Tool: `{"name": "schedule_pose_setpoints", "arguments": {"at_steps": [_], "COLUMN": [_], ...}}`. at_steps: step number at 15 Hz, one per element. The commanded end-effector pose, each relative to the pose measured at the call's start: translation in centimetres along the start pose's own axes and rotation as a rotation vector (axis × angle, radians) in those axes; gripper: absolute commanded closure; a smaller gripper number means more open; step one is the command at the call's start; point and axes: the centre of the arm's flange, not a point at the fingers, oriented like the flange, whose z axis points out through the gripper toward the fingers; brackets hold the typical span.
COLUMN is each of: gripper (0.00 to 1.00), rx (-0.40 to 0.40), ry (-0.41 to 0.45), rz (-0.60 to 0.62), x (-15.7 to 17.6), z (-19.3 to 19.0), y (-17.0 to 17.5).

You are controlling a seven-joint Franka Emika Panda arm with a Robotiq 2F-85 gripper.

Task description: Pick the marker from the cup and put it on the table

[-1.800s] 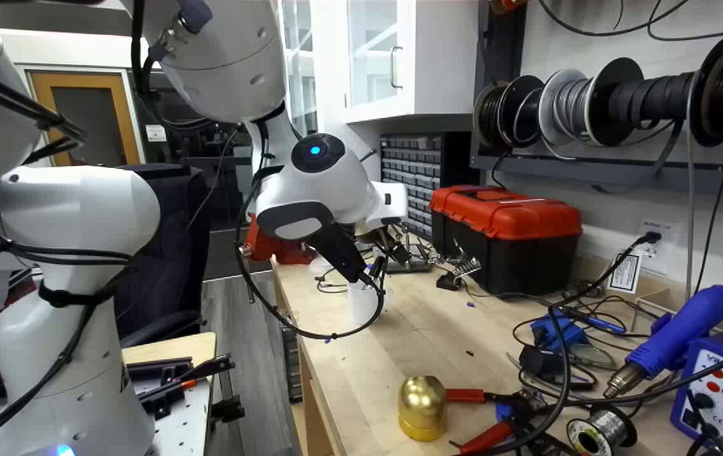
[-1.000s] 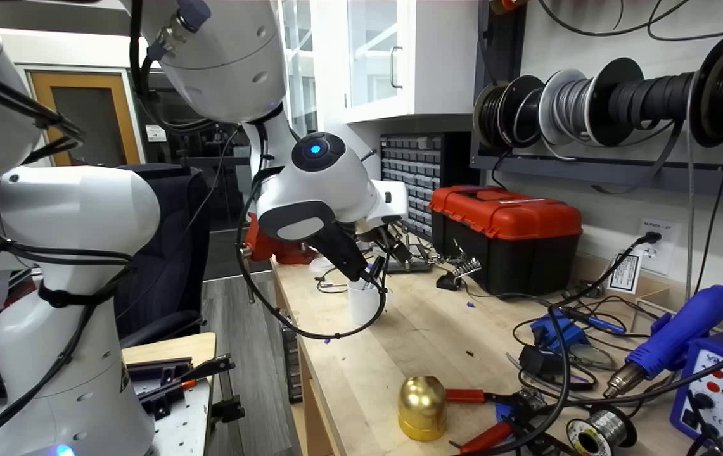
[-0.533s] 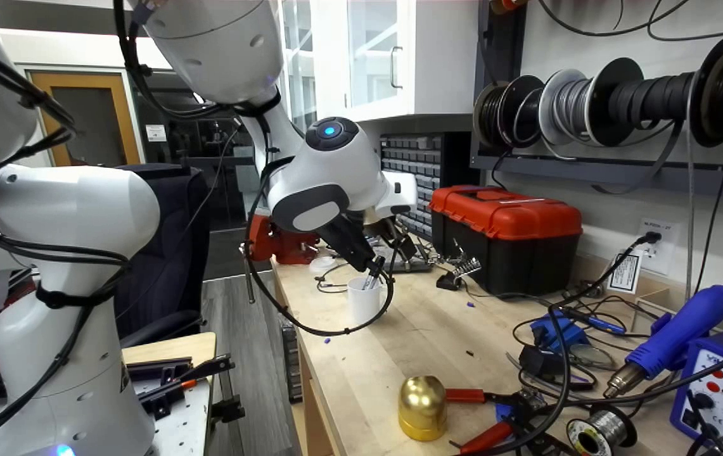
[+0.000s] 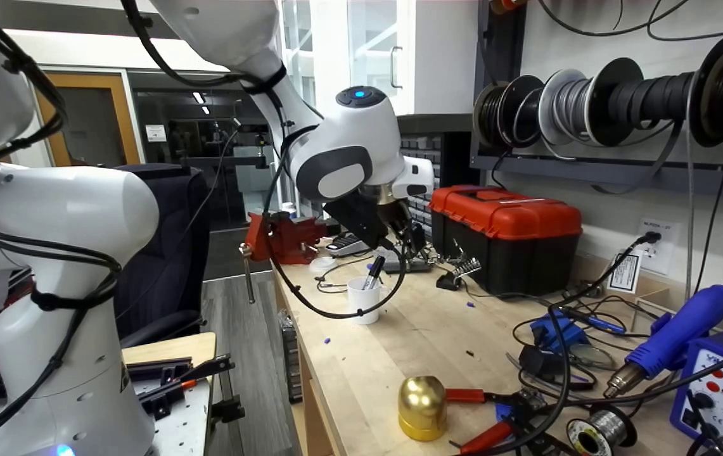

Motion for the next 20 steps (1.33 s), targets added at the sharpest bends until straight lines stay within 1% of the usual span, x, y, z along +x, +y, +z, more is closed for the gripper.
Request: {"name": "schedule_pose_setpoints", "arguments": {"at_steps": [1, 4, 7, 10, 12, 16, 20], "gripper": [0.0, 0.0, 0.0, 0.0, 0.0, 0.0, 0.0], "rx": [-0.093, -0.11, -0.077, -0.053, -0.024, -0.011, -0.006], "ry": [-0.095, -0.201, -0.302, -0.361, -0.387, -0.464, -0.511], "rz": [0.025, 0.06, 0.074, 0.071, 0.046, 0.005, -0.066], "x": [3.0, 4.0, 4.4, 4.5, 4.6, 4.6, 4.0], "z": [-1.9, -1.8, -1.6, -1.9, -2.0, -1.5, 0.0], "y": [-0.6, -0.9, -1.4, -1.7, -2.1, -4.0, -5.8]}}
